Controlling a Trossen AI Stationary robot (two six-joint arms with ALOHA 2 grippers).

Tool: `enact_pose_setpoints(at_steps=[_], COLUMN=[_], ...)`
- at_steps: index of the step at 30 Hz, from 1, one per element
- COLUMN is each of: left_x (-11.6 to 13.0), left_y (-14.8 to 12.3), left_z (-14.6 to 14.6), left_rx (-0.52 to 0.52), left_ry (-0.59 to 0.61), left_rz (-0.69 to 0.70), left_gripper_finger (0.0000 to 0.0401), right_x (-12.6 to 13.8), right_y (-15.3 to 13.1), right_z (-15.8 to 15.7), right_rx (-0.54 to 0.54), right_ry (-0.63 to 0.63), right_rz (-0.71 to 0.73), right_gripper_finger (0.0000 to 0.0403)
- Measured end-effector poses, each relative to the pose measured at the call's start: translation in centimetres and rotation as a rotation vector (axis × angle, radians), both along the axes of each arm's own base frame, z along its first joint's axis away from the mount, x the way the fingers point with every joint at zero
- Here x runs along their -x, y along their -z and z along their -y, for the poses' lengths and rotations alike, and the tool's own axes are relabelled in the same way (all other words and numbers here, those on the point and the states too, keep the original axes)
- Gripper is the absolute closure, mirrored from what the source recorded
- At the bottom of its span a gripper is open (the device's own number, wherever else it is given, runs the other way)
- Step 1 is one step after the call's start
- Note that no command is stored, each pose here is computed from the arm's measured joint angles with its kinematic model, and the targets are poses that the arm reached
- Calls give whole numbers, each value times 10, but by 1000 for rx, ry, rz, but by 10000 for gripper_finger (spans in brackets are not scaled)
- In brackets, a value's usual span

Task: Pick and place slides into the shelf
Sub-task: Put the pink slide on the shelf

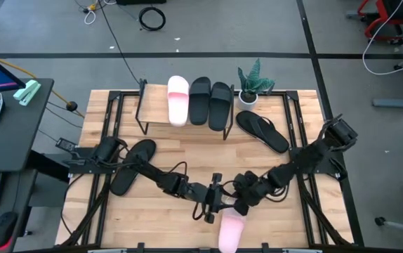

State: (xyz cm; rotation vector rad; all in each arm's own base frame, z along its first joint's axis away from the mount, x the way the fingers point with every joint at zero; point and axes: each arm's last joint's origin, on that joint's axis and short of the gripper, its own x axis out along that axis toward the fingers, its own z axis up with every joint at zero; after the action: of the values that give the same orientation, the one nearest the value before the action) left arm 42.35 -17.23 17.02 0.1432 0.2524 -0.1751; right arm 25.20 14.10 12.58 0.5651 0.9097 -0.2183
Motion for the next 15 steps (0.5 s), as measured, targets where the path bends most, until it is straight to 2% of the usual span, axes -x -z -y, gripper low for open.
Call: enact_pose_setpoints(at_steps=[5, 11, 15], left_x=[7, 13, 12], left_y=[-1, -2, -2], left_z=[16, 29, 28], left_rx=[34, 47, 48], left_ry=[30, 65, 59], left_rz=[2, 8, 11], left_gripper_finger=[232, 240, 246], right_x=[-3, 12, 21], right_y=[-5, -28, -27], right_z=[10, -4, -11], right_rx=[-13, -76, -98], right_ry=[-68, -126, -112], right_rz=[-28, 27, -22], right_gripper_finger=[403, 403, 403])
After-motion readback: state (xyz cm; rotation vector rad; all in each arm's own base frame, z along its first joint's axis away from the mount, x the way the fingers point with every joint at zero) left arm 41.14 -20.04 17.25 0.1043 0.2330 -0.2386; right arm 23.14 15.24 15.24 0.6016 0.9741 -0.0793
